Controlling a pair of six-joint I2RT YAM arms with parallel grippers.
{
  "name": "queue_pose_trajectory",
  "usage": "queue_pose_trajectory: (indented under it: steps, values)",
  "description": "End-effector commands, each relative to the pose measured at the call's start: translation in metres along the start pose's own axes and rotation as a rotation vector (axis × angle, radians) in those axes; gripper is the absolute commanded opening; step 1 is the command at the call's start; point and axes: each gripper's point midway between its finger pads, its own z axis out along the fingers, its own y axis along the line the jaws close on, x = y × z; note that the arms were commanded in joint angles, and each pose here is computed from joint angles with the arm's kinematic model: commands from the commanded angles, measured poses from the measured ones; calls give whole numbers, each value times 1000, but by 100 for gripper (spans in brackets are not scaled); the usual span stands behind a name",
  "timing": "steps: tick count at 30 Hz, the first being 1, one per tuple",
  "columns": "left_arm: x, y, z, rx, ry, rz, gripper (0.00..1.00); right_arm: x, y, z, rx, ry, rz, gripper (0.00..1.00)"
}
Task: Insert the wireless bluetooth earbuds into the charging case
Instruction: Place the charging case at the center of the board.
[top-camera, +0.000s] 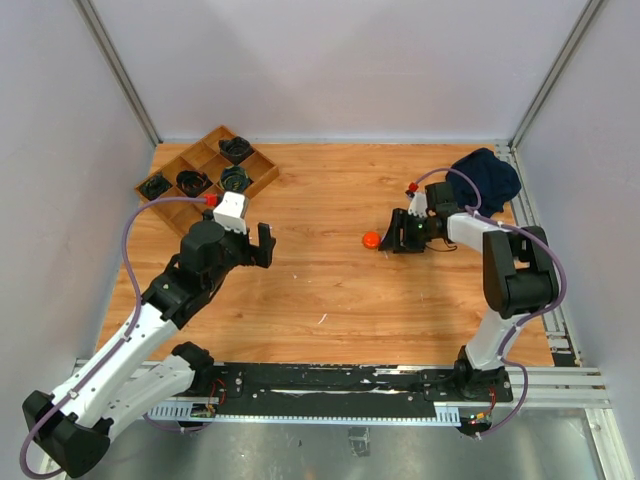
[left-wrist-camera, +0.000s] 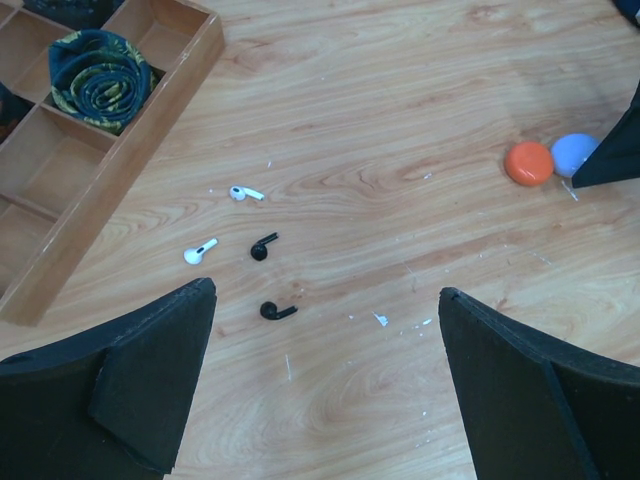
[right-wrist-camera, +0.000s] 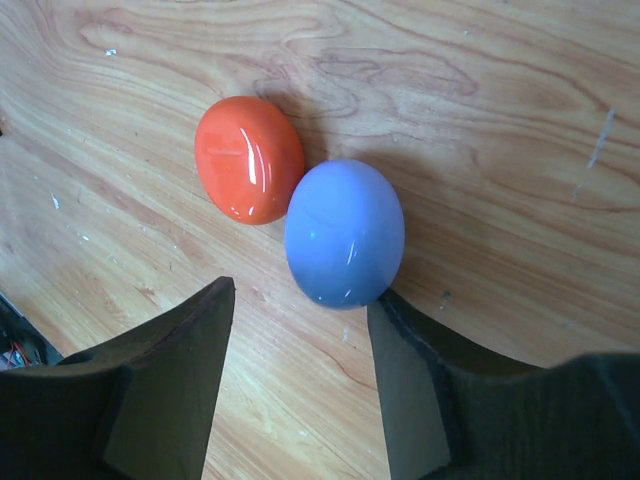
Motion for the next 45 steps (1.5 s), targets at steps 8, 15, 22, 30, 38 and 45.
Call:
queue_pose_trajectory:
  steps: [8, 15, 22, 30, 38, 45]
  values:
    - [-11, 7, -5, -27, -57, -19, 99, 5, -47, -44, 259, -23, 12, 72]
    - [-14, 16, -9, -78, -72, -34, 99, 7, -82, -114, 542, -85, 10, 82]
    - [-14, 23, -13, -112, -81, -36, 99, 26, -129, -188, 821, -148, 160, 89]
    - [-16, 31, -19, -146, -109, -44, 99, 50, -170, -223, 945, -225, 397, 93]
    - [-19, 32, -23, -149, -129, -48, 99, 63, -193, -219, 955, -170, 481, 93]
    - [-20, 33, -23, -148, -134, -48, 99, 78, -196, -195, 885, -55, 501, 87]
